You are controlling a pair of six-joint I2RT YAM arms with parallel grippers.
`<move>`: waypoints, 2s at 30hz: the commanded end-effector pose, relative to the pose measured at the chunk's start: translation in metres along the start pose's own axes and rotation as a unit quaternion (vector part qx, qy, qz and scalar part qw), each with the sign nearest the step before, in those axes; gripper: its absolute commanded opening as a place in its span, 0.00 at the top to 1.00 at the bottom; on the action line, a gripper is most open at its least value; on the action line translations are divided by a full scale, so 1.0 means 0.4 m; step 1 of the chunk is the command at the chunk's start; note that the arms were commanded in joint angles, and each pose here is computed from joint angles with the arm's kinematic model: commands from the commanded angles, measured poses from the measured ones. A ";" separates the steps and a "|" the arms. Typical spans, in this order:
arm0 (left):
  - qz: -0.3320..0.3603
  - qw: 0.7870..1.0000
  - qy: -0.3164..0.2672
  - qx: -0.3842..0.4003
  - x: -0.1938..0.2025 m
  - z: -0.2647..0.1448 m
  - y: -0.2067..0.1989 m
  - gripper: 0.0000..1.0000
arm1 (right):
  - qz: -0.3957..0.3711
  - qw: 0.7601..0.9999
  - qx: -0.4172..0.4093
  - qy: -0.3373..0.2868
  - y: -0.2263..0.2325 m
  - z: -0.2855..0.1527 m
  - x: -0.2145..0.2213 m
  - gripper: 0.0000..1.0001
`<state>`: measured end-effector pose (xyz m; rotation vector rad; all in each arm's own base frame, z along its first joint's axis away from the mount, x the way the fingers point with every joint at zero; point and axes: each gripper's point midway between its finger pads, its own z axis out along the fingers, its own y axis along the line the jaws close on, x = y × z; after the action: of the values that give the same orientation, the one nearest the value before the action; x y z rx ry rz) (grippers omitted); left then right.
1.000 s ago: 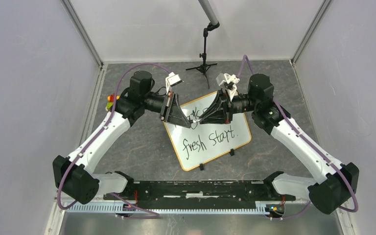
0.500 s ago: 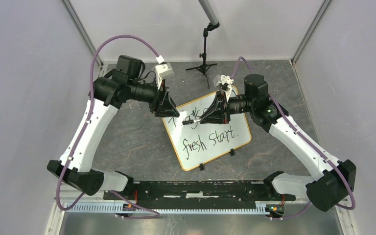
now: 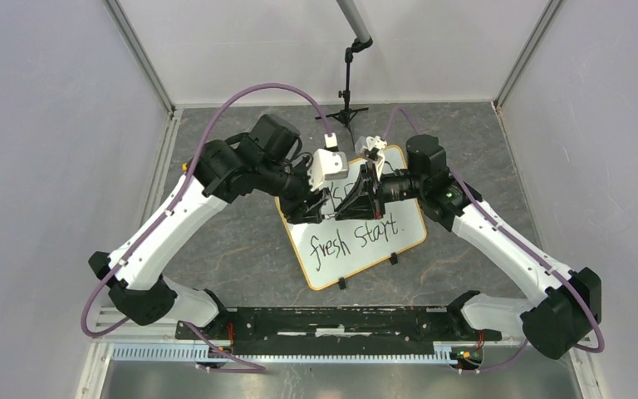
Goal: Write a sentence on the whiteboard
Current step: Pass from the right arm to the left, then put down the whiteboard marker at the center of the board.
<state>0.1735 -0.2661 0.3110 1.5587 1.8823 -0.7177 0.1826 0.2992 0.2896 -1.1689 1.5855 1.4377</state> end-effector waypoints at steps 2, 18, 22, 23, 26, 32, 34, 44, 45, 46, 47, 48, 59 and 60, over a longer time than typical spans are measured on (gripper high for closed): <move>0.045 0.998 0.029 -0.026 0.000 0.024 0.014 0.47 | -0.021 1.000 -0.007 -0.020 0.025 -0.002 -0.034 1.00; 0.038 0.999 0.034 0.005 0.004 0.070 -0.019 0.86 | -0.017 0.999 -0.035 -0.021 0.050 0.009 -0.035 1.00; 0.019 0.999 0.041 0.005 0.027 0.070 -0.012 0.97 | -0.022 0.999 -0.035 -0.019 0.047 0.006 -0.043 0.93; 0.009 0.999 0.040 0.005 0.032 0.068 -0.008 0.98 | -0.023 0.999 -0.032 -0.020 0.041 0.004 -0.046 0.89; -0.028 0.999 0.024 0.008 0.038 0.049 0.011 0.98 | -0.019 0.999 -0.018 -0.025 0.017 -0.010 -0.062 0.87; -0.105 0.994 -0.023 -0.011 0.054 -0.009 0.094 0.98 | -0.013 0.998 0.045 -0.050 -0.074 -0.073 -0.107 0.48; -0.130 0.991 -0.036 -0.024 0.068 -0.035 0.132 0.98 | -0.019 0.996 0.065 -0.059 -0.096 -0.099 -0.126 0.40; -0.303 0.936 -0.035 -0.175 0.328 -0.186 0.406 0.98 | -0.051 0.978 0.200 -0.039 -0.232 -0.297 -0.115 0.05; -0.322 0.928 -0.023 -0.189 0.377 -0.192 0.427 0.98 | -0.045 0.975 0.214 -0.031 -0.244 -0.319 -0.095 0.03; -0.341 0.917 -0.015 -0.206 0.428 -0.207 0.446 0.98 | -0.041 0.972 0.232 -0.022 -0.260 -0.346 -0.073 0.03; -0.354 0.911 0.000 -0.211 0.475 -0.205 0.453 0.98 | -0.038 0.969 0.244 -0.014 -0.272 -0.367 -0.054 0.02; -0.365 0.903 0.012 -0.227 0.520 -0.212 0.467 0.98 | -0.033 0.965 0.260 -0.006 -0.286 -0.394 -0.031 0.02; -0.404 0.853 0.132 -0.302 0.871 -0.116 0.474 0.98 | -0.003 0.929 0.369 0.039 -0.361 -0.581 0.137 0.02; -0.409 0.849 0.144 -0.303 0.897 -0.106 0.469 0.98 | -0.003 0.926 0.374 0.043 -0.364 -0.589 0.145 0.02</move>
<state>0.2833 0.0093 0.0947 0.4032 2.7082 -0.3533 0.3187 0.0740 0.2296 -0.7265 1.9235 0.7434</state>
